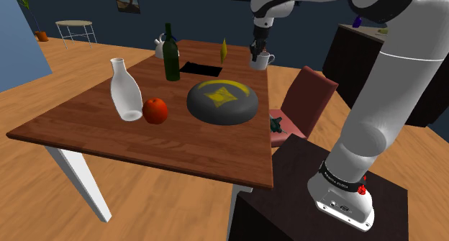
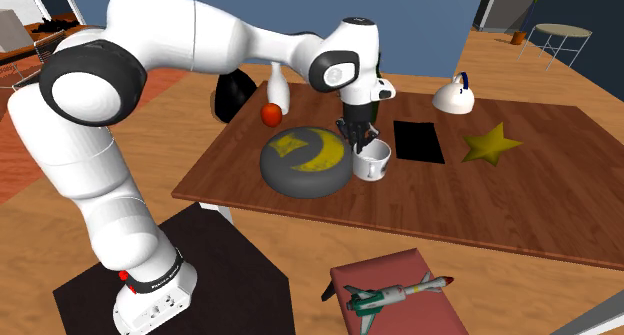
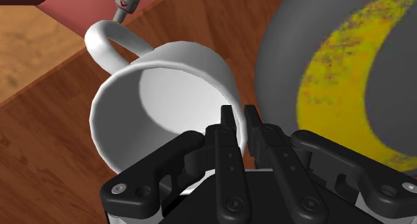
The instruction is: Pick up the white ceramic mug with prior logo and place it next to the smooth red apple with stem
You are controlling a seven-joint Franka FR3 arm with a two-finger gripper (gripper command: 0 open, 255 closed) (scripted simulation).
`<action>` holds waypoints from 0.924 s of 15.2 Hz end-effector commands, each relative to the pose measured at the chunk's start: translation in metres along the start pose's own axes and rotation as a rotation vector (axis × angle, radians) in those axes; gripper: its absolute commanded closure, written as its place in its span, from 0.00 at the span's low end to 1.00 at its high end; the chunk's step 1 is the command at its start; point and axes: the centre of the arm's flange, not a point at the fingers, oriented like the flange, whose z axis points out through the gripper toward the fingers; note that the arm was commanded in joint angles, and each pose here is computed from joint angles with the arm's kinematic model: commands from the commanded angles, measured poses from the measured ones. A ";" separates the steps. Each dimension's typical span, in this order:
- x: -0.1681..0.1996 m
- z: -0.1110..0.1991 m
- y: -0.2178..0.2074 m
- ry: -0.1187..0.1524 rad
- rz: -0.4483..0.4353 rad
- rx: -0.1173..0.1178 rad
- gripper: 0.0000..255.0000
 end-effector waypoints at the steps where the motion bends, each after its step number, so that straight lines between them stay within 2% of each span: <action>1: 0.001 -0.012 0.001 0.000 0.000 0.000 1.00; 6: 0.003 -0.036 0.003 0.000 0.000 0.000 1.00; 14: 0.000 -0.043 -0.103 0.000 0.000 0.000 1.00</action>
